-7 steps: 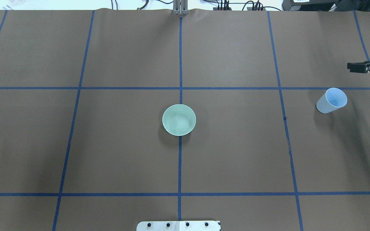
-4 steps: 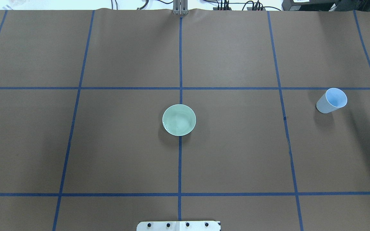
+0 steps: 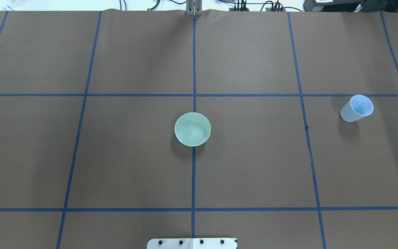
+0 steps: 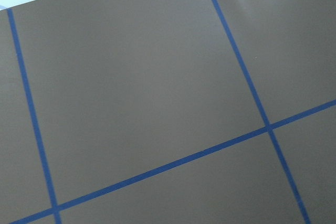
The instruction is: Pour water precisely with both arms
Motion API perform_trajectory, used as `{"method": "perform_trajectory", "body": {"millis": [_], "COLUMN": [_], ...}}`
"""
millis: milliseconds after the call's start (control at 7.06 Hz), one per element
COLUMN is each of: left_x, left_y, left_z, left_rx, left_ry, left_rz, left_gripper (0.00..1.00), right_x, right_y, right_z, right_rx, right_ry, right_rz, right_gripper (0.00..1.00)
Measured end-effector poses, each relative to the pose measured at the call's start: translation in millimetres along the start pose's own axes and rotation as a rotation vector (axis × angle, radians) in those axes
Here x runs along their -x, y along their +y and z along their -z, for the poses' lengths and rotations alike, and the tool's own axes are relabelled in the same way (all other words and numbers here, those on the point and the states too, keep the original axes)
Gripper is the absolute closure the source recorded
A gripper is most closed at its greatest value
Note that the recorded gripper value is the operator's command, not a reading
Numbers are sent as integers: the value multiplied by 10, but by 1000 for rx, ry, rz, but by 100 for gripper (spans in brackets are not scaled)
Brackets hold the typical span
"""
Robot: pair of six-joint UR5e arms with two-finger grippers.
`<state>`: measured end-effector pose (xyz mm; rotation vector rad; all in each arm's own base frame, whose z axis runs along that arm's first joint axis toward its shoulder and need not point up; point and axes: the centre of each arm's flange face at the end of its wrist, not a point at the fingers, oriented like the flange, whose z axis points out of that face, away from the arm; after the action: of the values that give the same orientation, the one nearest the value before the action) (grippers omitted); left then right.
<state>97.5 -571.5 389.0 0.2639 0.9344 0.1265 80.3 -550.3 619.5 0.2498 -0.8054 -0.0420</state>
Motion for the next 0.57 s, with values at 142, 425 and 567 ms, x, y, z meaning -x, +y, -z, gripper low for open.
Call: {"method": "perform_trajectory", "body": {"millis": [142,425,567], "left_x": [-338,-1013,-1486], "left_y": [-59,-2,55], "left_z": [-178,-584,-882], "left_rx": [8,-8,21], "left_ry": [10,70,112], "left_rz": [22,-39,-42], "left_gripper": [0,0,0], "right_x": [-146,-273,-337], "right_y": [48,115,187], "right_z": [9,-84,-144], "right_rx": [24,102,131], "right_ry": [55,130,140], "right_rz": [26,95,91], "right_gripper": [0,0,0]}}
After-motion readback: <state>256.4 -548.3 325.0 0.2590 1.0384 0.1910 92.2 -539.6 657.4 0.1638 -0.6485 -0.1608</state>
